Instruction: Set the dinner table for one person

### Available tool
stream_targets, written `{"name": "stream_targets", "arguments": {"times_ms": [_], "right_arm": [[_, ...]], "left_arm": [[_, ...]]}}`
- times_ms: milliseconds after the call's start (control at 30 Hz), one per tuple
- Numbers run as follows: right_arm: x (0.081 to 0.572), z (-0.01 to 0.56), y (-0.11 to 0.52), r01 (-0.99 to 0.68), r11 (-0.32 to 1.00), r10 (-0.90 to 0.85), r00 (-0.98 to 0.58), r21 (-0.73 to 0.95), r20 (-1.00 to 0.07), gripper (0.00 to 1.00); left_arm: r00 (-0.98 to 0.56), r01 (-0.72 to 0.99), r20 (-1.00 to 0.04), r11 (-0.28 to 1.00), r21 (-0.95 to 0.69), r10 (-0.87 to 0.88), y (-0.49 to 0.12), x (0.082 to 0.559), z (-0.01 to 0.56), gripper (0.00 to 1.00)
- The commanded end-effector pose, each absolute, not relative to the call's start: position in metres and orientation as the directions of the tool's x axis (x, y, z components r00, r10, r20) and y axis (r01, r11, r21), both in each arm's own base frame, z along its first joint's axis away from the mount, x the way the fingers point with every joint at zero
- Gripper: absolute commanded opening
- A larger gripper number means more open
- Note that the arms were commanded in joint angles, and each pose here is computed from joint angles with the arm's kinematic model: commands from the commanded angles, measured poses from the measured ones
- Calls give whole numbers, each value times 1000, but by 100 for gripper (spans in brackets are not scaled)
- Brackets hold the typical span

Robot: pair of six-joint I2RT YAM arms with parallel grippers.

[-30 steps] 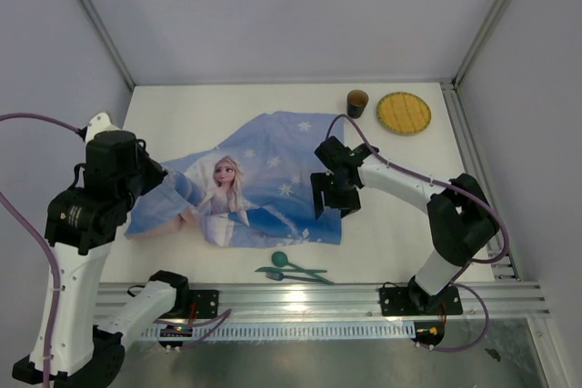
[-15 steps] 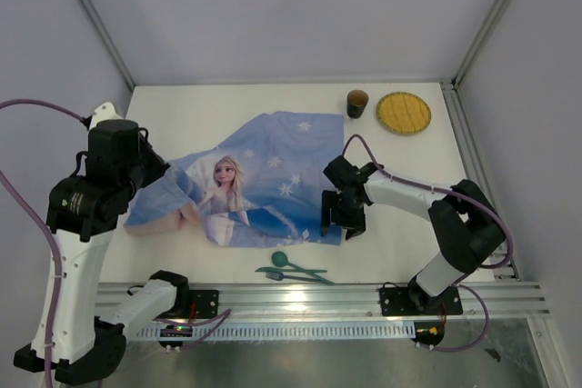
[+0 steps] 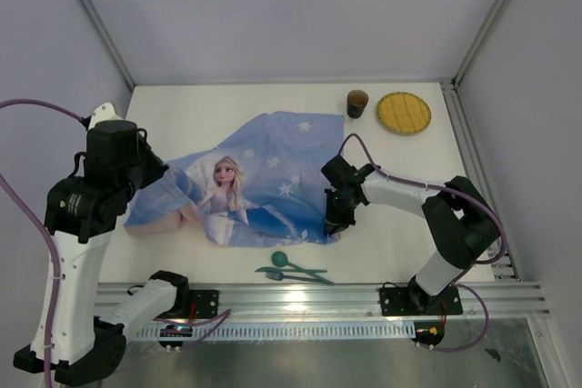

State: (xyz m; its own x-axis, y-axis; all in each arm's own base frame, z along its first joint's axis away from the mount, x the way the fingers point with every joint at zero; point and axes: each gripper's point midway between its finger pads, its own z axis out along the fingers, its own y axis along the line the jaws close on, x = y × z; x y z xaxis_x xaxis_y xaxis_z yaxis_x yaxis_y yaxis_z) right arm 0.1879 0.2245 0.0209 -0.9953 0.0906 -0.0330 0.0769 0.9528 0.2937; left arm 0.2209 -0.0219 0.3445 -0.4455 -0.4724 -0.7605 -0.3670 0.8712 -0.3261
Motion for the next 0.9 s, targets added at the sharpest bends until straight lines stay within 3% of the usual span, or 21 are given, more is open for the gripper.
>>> {"name": "stream_targets", "arguments": {"times_ms": [0, 233, 300, 467, 867], "right_arm": [[202, 30, 240, 48, 937, 80, -994, 347, -77, 15], [235, 46, 249, -28, 939, 45, -978, 343, -204, 15], [250, 56, 254, -45, 939, 44, -967, 341, -250, 7], [276, 77, 269, -85, 930, 39, -945, 358, -325, 4], [321, 94, 287, -103, 942, 35, -916, 320, -400, 3]], "left_arm": [[-421, -352, -775, 872, -340, -472, -20, 217, 355, 0], [-440, -343, -751, 865, -367, -493, -29, 223, 344, 0], [-443, -341, -745, 862, -374, -499, -31, 225, 341, 0], [-444, -341, -741, 860, -380, -504, -33, 227, 338, 0], [-430, -332, -720, 837, -435, -545, -39, 225, 338, 0]]}}
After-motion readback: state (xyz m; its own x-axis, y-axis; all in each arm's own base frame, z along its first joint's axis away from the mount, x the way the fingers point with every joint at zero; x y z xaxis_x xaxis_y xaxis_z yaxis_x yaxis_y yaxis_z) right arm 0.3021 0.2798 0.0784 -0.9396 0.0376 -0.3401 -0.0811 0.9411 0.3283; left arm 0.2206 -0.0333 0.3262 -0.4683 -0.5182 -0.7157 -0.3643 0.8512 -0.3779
